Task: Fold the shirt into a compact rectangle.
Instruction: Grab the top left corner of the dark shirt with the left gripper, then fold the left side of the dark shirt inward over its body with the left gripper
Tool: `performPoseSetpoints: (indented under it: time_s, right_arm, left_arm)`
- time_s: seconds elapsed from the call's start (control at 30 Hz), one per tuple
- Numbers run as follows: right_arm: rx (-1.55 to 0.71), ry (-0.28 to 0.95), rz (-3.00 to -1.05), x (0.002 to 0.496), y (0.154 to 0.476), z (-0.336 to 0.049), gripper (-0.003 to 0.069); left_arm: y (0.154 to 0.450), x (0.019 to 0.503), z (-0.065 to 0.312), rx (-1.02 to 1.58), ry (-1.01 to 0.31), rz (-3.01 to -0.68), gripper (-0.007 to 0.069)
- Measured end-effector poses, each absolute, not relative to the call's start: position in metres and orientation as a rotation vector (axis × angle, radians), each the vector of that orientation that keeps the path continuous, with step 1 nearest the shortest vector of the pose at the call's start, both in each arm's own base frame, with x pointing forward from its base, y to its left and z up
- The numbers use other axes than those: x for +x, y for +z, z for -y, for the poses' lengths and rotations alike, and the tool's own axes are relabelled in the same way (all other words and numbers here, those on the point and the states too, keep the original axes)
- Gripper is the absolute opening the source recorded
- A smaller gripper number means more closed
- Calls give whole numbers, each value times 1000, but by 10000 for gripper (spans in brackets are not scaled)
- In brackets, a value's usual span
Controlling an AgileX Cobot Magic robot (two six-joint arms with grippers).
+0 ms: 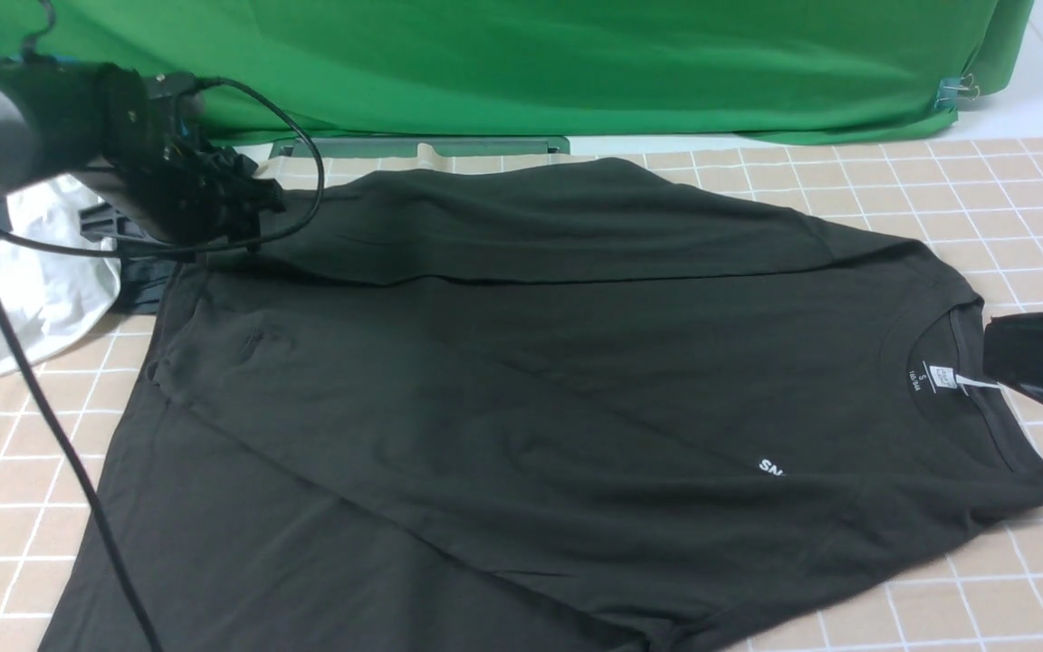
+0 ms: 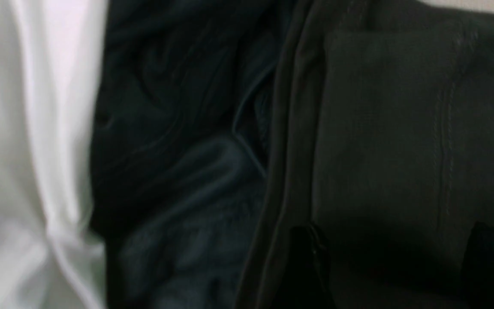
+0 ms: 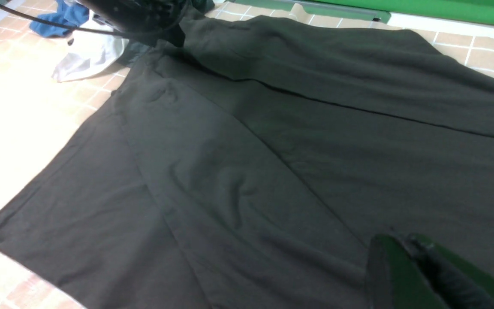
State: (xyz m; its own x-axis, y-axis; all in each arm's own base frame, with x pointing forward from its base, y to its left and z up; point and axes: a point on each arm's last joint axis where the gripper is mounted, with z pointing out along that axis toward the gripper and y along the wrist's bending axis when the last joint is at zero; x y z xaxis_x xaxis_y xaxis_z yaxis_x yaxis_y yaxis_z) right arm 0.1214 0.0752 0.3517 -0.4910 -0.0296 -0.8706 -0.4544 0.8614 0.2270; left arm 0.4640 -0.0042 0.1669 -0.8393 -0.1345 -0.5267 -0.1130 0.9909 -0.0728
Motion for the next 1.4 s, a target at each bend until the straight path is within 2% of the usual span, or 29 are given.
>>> performPoseSetpoints:
  time_s: [0.2, 0.4, 0.53, 0.6, 0.67, 0.77, 0.87, 1.0, 1.4]
  right_arm:
    - [-348, 539, -2037, 121, 352, -75, 71]
    - [-346, 540, -2038, 121, 352, -75, 71]
    - [-345, 541, -2039, 121, 352, -75, 71]
    - [-340, 543, -2042, 121, 351, -75, 71]
    - [-336, 546, -2045, 121, 351, -75, 71]
    - [-333, 548, -2045, 121, 351, -75, 71]
    - [-332, 552, -2045, 121, 351, -75, 71]
    - [-320, 556, -2048, 121, 351, -75, 71]
    - [-319, 556, -2048, 121, 351, -75, 71]
  left_arm:
    - [148, 472, 4, -163, -47, -2554, 454]
    - [143, 476, 4, -162, -49, -2537, 429]
    - [141, 478, 4, -109, -33, -2530, 324]
    - [141, 478, 4, -57, -17, -2528, 202]
    - [141, 478, 4, -37, -11, -2527, 111]
    - [143, 478, 4, -30, -9, -2524, 43]
    - [149, 476, 4, -30, -8, -2532, 36]
    - [170, 470, 4, -25, -5, -2534, 36]
    - [246, 433, 3, 46, 18, -2604, 36]
